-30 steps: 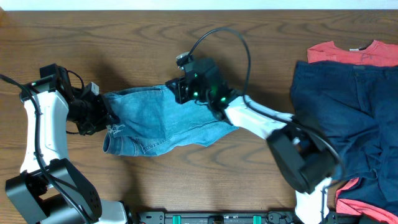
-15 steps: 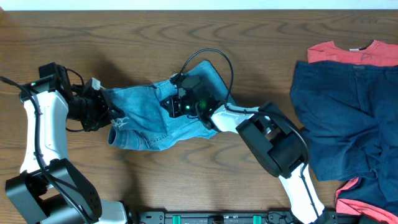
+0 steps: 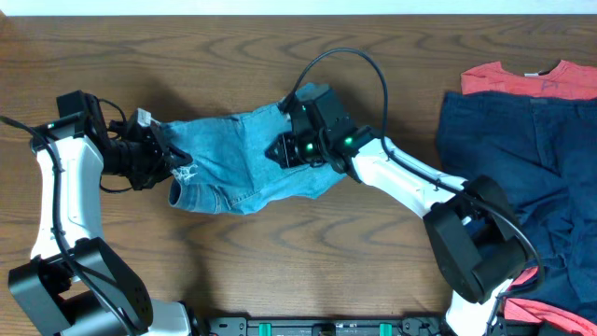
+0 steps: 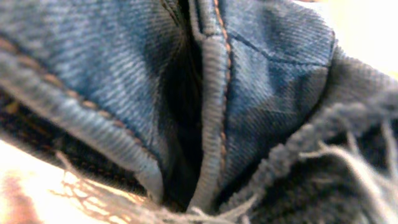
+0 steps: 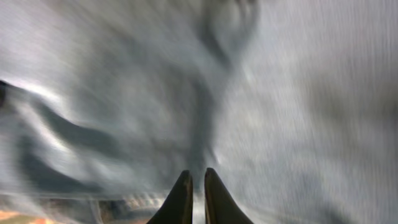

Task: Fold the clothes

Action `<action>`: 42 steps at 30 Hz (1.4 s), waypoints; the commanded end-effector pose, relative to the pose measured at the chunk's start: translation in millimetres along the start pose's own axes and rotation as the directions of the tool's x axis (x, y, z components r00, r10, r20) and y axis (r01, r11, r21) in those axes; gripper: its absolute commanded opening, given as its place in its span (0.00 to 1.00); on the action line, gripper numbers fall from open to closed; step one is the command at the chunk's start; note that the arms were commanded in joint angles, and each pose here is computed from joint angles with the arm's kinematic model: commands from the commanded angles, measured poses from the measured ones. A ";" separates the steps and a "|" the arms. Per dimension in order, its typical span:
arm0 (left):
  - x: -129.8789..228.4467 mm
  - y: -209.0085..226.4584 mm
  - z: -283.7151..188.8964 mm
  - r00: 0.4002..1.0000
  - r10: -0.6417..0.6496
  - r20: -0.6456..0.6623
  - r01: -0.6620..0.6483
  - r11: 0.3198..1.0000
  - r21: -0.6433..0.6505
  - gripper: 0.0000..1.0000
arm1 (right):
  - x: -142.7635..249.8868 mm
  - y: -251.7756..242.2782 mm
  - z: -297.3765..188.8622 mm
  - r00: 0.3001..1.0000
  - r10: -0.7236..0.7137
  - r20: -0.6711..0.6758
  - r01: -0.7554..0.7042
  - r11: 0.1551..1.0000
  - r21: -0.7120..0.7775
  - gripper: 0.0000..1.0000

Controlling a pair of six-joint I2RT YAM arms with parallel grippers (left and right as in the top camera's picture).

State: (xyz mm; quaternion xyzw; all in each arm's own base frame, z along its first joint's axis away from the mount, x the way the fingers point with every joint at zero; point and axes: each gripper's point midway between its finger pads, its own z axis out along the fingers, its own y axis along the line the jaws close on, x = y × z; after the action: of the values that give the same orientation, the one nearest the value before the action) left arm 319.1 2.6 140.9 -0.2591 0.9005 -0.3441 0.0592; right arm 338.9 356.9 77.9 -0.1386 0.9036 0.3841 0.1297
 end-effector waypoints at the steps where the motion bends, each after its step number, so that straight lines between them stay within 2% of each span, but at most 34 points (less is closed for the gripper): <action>1: -5.2 -28.3 -9.1 1.000 -0.012 0.018 0.010 0.992 0.122 0.06 | 33.2 -29.0 25.2 0.995 0.032 -0.096 -0.023 0.995 0.098 0.05; 8: -10.2 -31.4 -9.6 0.998 -0.052 0.029 0.048 0.989 0.138 0.06 | 100.3 -49.1 82.8 0.952 0.137 -0.275 -0.108 0.987 0.118 0.01; 12: -10.9 -43.1 -11.8 0.998 -0.056 0.021 0.051 0.978 0.202 0.06 | 116.2 -53.1 90.6 0.928 0.173 -0.329 -0.148 0.984 0.101 0.01; 18: -17.6 -47.7 -15.7 0.997 -0.049 0.056 0.036 0.976 0.213 0.06 | 106.8 -42.7 80.1 0.930 0.174 -0.324 -0.162 0.985 0.066 0.01; 21: -17.7 -42.0 -14.7 0.997 -0.052 0.063 0.040 0.983 0.181 0.06 | 88.8 -22.3 62.7 0.951 0.103 -0.291 -0.107 0.994 0.005 0.02; 26: -11.6 -24.8 -12.0 0.998 -0.033 0.057 0.028 0.996 0.087 0.06 | 43.6 25.0 16.8 0.987 -0.078 -0.140 0.067 0.994 -0.083 0.03; 29: -5.9 -11.0 -11.0 0.999 -0.030 0.045 0.029 1.000 0.012 0.06 | 15.3 33.8 -1.8 0.991 -0.133 -0.013 0.133 0.991 -0.023 0.06; 32: -3.1 -10.4 -10.9 0.999 -0.021 0.035 0.021 1.000 0.009 0.06 | -1.9 31.7 -3.3 0.985 -0.160 0.063 0.159 0.987 0.019 0.06; 36: -2.3 -10.4 -11.1 0.999 -0.020 0.033 0.020 1.000 0.008 0.06 | -1.5 4.3 14.7 0.986 -0.150 0.068 0.141 0.983 0.121 0.06; 42: -1.1 -12.4 -14.1 0.999 -0.008 0.042 0.008 1.000 0.008 0.06 | 36.6 -38.5 67.0 0.993 -0.103 -0.052 0.110 0.981 0.157 0.06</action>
State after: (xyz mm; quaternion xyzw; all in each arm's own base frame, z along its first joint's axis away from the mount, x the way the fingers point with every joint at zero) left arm 317.9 3.2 141.2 -0.2922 0.8923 -0.3411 0.0464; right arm 337.1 377.2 35.7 -0.1785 0.9121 0.3292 0.1671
